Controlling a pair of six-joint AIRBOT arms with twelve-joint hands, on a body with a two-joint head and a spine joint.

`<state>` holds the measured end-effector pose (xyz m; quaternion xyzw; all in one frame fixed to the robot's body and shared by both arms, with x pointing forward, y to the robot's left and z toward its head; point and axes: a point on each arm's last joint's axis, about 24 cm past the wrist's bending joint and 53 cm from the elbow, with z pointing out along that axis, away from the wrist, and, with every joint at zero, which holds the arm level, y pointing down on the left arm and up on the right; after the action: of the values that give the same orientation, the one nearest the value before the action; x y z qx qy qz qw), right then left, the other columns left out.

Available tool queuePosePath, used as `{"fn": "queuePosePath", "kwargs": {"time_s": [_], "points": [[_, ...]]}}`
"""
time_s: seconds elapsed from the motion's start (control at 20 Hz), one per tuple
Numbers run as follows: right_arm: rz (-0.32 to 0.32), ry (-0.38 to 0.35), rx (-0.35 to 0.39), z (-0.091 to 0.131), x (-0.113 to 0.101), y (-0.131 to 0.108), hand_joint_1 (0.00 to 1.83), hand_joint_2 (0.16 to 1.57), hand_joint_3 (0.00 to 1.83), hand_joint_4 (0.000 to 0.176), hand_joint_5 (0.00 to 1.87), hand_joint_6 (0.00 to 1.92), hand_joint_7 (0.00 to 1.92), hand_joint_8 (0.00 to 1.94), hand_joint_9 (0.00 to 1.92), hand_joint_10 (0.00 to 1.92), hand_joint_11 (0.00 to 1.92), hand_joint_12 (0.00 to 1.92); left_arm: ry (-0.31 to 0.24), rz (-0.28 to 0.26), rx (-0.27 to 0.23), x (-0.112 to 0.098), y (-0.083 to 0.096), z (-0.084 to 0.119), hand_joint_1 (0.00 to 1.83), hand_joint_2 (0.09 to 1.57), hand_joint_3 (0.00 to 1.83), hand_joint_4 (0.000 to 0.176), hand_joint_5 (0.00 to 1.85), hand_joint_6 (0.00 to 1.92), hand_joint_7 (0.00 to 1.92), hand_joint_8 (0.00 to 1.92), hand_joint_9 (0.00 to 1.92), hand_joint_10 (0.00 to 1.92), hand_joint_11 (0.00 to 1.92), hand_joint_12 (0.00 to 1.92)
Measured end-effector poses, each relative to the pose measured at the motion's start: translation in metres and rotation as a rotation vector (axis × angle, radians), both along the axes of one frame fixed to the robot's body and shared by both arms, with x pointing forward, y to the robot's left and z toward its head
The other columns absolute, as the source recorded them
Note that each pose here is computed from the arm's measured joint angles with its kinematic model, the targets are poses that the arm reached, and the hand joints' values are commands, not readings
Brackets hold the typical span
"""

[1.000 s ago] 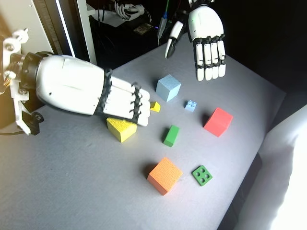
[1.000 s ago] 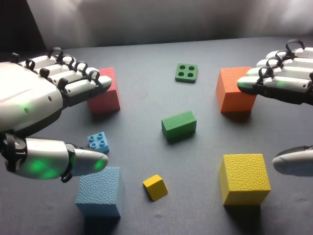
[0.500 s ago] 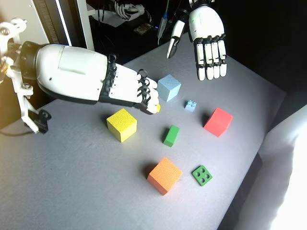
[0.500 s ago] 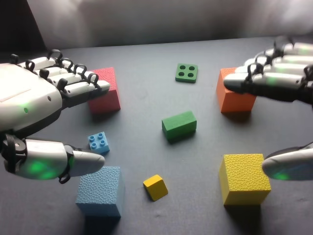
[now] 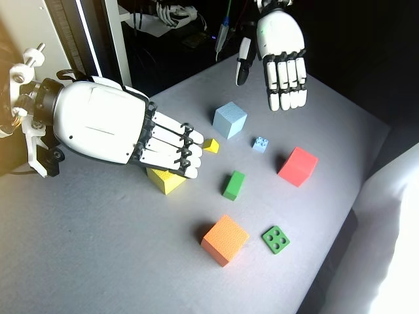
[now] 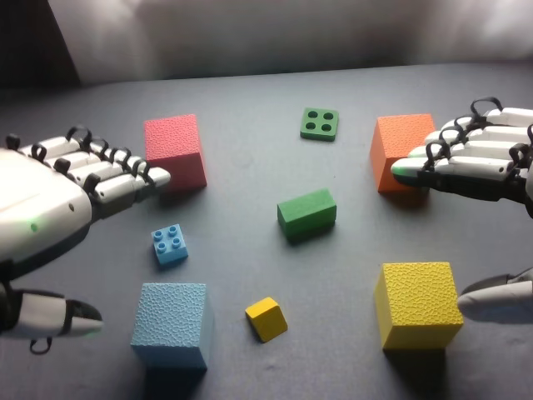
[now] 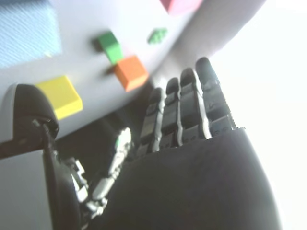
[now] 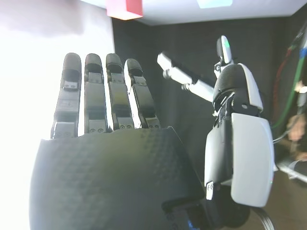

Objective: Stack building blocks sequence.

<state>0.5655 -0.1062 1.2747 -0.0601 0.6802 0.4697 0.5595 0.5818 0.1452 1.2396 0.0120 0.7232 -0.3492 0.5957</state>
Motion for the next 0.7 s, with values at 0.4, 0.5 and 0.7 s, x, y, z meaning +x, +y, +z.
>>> {"fn": "queuePosePath", "kwargs": {"time_s": [0.4, 0.5, 0.7], "points": [[-0.038, 0.078, 0.047, -0.007, 0.010, -0.006, 0.42, 1.07, 0.00, 0.000, 0.17, 0.00, 0.18, 0.00, 0.17, 0.01, 0.00, 0.45, 0.139, 0.037, -0.034, -0.018, -0.005, -0.047, 1.10, 1.01, 0.00, 0.000, 0.05, 0.00, 0.09, 0.00, 0.09, 0.00, 0.00, 0.31], [-0.037, 0.076, 0.049, -0.006, 0.010, -0.005, 0.45, 1.09, 0.00, 0.000, 0.17, 0.00, 0.17, 0.01, 0.15, 0.00, 0.00, 0.39, 0.157, 0.028, -0.043, -0.020, -0.013, -0.053, 1.15, 1.03, 0.00, 0.000, 0.06, 0.00, 0.11, 0.00, 0.11, 0.00, 0.00, 0.30], [-0.038, 0.076, 0.052, -0.006, 0.010, -0.006, 0.39, 1.10, 0.00, 0.000, 0.15, 0.00, 0.15, 0.00, 0.13, 0.00, 0.00, 0.36, 0.194, 0.020, -0.052, -0.023, -0.027, -0.069, 1.14, 1.02, 0.00, 0.000, 0.06, 0.00, 0.12, 0.00, 0.11, 0.00, 0.00, 0.30]]}}
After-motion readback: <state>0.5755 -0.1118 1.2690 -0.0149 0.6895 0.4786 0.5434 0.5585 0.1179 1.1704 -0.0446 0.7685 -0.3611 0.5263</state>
